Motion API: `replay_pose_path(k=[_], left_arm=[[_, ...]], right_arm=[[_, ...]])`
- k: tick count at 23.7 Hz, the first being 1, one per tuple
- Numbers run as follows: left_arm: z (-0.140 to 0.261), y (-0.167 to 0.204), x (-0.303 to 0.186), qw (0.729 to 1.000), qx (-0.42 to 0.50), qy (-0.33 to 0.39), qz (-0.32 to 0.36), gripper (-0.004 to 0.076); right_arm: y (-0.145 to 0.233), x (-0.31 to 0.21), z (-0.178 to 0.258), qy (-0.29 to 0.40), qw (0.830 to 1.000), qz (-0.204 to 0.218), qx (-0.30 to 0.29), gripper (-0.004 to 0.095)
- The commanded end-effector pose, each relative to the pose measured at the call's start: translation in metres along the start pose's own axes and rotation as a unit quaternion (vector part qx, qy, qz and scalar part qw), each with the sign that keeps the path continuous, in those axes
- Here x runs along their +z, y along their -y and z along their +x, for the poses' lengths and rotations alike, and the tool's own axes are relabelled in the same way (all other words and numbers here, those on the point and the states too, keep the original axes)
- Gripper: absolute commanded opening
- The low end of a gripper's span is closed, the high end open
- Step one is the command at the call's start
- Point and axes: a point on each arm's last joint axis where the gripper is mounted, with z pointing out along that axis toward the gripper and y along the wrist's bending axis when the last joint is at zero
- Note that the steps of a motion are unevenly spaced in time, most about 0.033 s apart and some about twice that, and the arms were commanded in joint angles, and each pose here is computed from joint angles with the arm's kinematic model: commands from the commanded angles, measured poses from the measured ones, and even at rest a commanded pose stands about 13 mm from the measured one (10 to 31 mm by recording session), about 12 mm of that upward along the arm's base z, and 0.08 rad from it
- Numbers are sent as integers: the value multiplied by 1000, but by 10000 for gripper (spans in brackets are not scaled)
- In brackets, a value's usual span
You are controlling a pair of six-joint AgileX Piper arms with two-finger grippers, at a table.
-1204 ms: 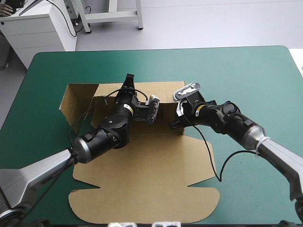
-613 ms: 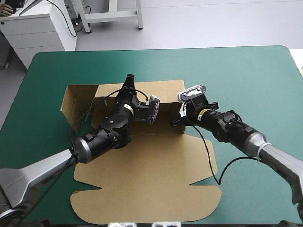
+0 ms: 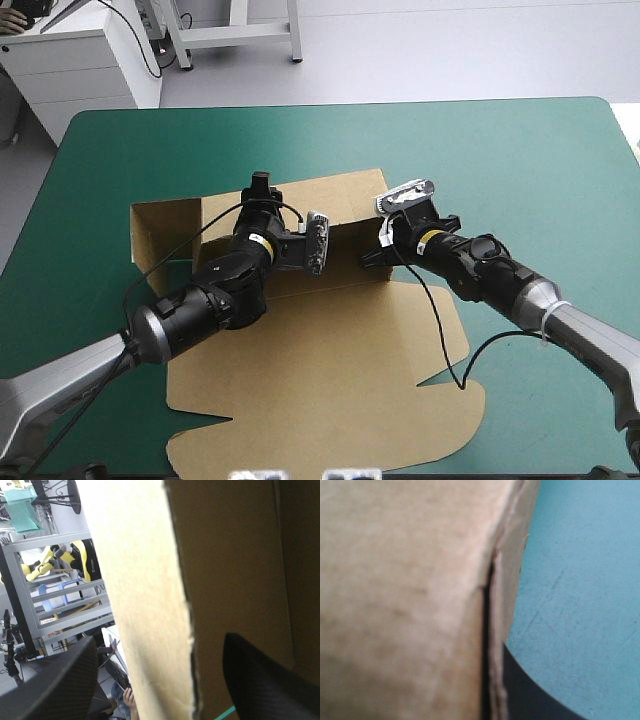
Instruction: Fold the box
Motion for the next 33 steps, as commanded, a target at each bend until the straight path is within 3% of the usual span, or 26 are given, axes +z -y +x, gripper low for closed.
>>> replay_pose_path(k=[1,11,14,15,16,18,24,27,30,33], left_arm=[[-2,-19,-35,998,-18,37,-52,510],[9,-30,-90,991,-56,75,-97,479],[19,-40,-107,983,-75,94,-140,289],[23,-45,-111,979,-78,91,-163,187],[28,-52,-117,973,-71,79,-205,-13],[33,-62,-120,964,-97,60,-242,-3],[66,-98,-111,946,-201,18,-252,-3],[112,-116,-96,922,-330,9,-203,-3],[154,-110,-75,891,-437,-12,-126,-3],[179,-104,-67,840,-537,12,-80,-3]], right_arm=[[0,-5,-7,18,1000,-1,2,-8],[0,-5,-6,11,1000,0,2,-8],[2,-7,-6,-8,1000,2,1,-8],[3,-8,-6,-22,1000,4,0,-9],[7,-11,-10,-45,999,11,-6,-9],[9,-19,-24,-54,998,20,-26,-8],[14,-50,-59,-54,995,52,-63,-9],[21,-73,-88,-64,992,84,-76,-18],[38,-91,-111,-89,988,111,-57,-18],[57,-102,-130,-126,986,102,-40,-18]])
